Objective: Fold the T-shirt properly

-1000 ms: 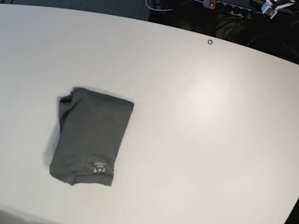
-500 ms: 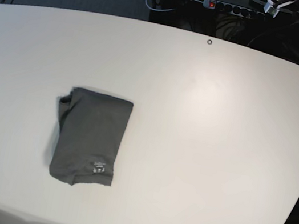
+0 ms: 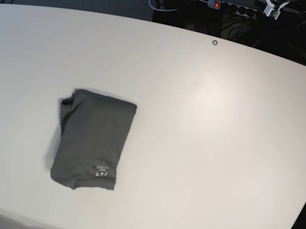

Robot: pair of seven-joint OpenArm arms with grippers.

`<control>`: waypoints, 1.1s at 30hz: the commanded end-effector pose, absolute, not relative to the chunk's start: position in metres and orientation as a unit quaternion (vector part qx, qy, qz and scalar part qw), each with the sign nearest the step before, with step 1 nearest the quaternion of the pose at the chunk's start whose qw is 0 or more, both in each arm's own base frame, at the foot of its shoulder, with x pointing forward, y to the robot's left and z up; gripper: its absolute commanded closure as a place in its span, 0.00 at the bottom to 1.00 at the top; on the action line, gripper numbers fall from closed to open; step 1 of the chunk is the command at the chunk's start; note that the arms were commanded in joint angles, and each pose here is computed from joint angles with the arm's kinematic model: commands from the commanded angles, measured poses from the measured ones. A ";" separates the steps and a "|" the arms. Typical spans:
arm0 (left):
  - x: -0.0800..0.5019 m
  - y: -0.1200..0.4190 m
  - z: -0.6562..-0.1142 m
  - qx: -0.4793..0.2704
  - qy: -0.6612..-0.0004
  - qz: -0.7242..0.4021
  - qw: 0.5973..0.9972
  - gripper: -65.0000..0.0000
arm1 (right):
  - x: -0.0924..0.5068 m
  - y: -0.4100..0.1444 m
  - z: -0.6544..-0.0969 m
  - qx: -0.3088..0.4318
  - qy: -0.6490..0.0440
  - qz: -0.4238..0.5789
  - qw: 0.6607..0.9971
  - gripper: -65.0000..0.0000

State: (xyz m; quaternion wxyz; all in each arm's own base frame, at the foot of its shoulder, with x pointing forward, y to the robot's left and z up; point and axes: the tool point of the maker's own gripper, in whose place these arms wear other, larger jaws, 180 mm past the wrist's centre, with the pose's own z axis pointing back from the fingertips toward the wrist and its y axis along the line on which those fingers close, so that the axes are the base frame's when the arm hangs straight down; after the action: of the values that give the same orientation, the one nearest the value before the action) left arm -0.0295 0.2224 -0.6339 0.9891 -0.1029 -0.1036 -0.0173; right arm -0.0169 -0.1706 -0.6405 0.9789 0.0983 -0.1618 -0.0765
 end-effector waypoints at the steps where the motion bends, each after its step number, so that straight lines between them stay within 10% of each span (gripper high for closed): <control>1: -0.032 0.226 -0.632 -0.103 -0.104 -0.016 0.989 0.97 | -0.018 -0.181 -0.640 0.087 -0.164 -0.074 0.980 1.00; 33: 0.019 0.169 -0.639 -0.147 -0.146 -0.014 0.978 0.97 | -0.018 -0.197 -0.653 -0.011 -0.109 0.005 0.994 1.00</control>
State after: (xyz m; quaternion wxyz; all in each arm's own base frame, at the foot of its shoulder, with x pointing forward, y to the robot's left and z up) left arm 0.0186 0.1651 -0.6402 0.9784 -0.1475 -0.1441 -0.0130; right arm -0.0227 -0.1900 -0.6542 0.9949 -0.0053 -0.1002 0.0075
